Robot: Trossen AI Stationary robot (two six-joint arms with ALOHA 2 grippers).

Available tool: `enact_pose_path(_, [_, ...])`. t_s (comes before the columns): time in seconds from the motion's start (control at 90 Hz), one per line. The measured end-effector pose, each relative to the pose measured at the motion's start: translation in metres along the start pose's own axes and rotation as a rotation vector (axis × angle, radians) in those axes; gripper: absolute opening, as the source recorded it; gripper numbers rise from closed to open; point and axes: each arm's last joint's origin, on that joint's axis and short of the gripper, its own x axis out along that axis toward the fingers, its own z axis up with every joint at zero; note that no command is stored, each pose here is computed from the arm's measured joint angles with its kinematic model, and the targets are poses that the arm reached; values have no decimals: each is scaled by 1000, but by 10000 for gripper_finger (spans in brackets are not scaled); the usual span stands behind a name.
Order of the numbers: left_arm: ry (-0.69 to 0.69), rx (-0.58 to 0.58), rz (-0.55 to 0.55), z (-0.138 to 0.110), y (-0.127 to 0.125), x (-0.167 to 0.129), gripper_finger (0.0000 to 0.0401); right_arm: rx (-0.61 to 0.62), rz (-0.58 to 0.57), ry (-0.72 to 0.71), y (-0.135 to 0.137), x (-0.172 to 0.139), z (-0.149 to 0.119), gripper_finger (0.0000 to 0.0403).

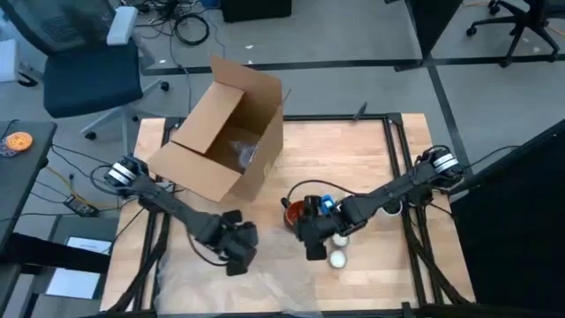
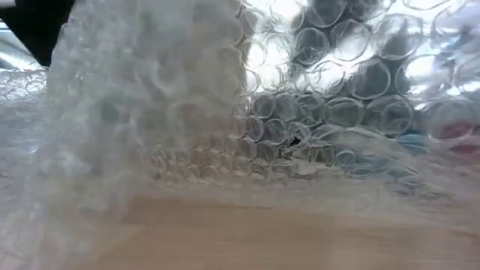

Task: Wrap mug
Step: Wrap the mug with the bubble wrap

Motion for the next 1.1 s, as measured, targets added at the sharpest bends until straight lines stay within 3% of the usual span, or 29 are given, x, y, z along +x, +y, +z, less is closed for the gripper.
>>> enact_pose_path(0.2, [-14, -14, 90, 21, 11, 56, 144, 10, 30, 8, -6, 10, -6, 200])
enact_pose_path(0.333, [-31, -66, 143, 34, 24, 74, 144, -15, 18, 33, -11, 13, -9, 195])
enact_pose_path(0.511, [-4, -7, 202, 43, 38, 62, 144, -27, 1, 96, -28, 17, -11, 174])
enact_pose_path(0.656, [-6, 118, 172, 50, 31, 17, 144, -10, 49, 141, -46, 22, -11, 137])
enact_pose_path(0.767, [-9, 180, 135, 47, 18, -10, 144, -15, 83, 153, -57, 24, -10, 87])
enact_pose_path(0.9, [-87, 208, 101, 45, 2, -17, 144, -45, 52, 154, -68, 24, -9, 14])
enact_pose_path(1.1, [-146, 151, 80, 39, -6, 15, 144, -76, -70, 156, -72, 5, 6, 4])
